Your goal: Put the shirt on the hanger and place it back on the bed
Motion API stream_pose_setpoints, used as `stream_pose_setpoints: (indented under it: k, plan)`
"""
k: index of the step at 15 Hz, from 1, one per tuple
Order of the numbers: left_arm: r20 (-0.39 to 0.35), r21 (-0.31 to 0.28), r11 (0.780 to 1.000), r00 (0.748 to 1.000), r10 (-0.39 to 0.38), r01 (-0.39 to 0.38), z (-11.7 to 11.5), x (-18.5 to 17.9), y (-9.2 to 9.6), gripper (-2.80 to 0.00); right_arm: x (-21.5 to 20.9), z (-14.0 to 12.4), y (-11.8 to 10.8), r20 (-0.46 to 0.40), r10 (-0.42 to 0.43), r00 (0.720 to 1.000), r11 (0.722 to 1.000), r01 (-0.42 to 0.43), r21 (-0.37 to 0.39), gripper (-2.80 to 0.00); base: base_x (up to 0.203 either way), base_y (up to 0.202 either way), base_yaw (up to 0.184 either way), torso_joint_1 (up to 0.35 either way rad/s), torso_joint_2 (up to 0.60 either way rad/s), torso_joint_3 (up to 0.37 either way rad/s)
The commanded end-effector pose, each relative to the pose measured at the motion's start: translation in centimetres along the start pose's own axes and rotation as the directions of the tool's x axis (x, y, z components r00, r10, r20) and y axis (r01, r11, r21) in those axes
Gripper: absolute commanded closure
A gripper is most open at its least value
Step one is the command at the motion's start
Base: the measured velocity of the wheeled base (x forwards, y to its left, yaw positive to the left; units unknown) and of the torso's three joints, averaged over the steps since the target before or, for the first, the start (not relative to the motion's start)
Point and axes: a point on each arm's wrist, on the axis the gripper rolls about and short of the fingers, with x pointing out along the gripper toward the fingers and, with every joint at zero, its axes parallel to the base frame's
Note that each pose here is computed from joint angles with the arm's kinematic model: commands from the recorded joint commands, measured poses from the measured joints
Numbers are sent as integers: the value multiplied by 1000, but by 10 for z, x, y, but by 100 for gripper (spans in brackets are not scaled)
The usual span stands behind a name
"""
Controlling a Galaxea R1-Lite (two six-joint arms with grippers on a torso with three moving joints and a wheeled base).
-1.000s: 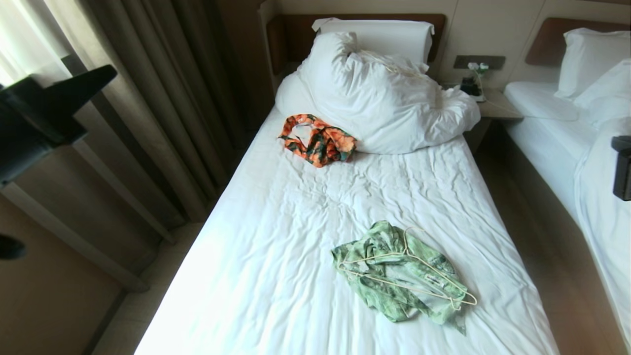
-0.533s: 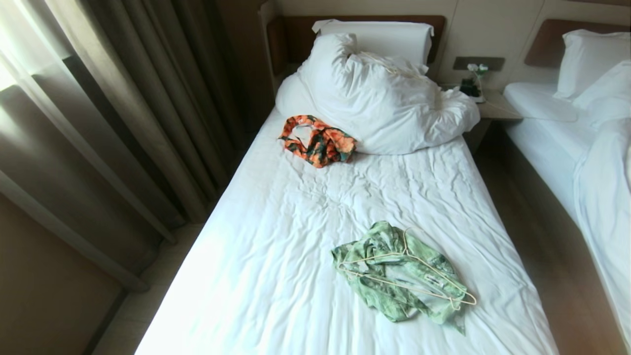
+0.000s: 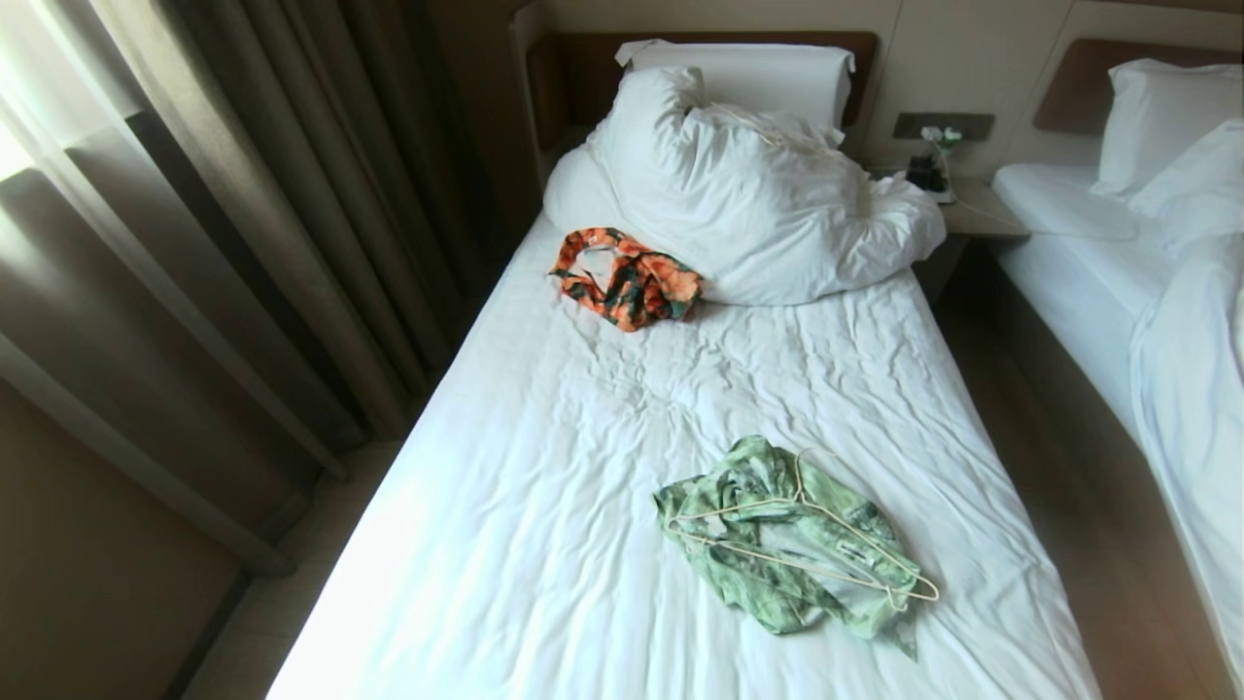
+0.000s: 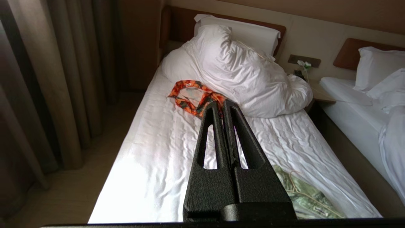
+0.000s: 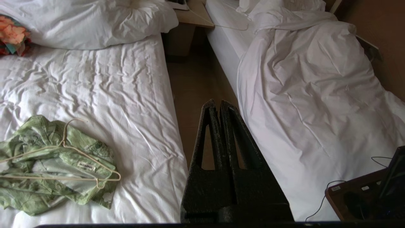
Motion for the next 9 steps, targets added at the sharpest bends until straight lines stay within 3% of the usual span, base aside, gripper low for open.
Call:
stream_pose_setpoints:
  k: [1,3,4,7,9]
  plan:
    - [36,9,1000,999,13,-13,-9,-18,-1,0,-13,-7,-6,25,-10,1000,1000,10,13,0,0,0,0,0,0,0]
    - [34,30,1000,999,-10,9,-25,-29,0,0,-21,-20,-5,-5,-19,1000,1000,19,15,0,0,0,0,0,0,0]
    - [28,40,999,999,-24,23,-33,-32,0,0,-21,-24,-4,-18,-11,1000,999,12,53,0,0,0,0,0,0,0]
    - [0,100,995,1000,-24,24,-59,-39,3,0,-21,-37,2,-121,-20,992,996,31,85,0,0,0,0,0,0,0]
    - [-40,125,992,999,-22,27,-70,-40,5,0,-20,-46,10,-150,20,988,994,-4,109,0,0,0,0,0,0,0]
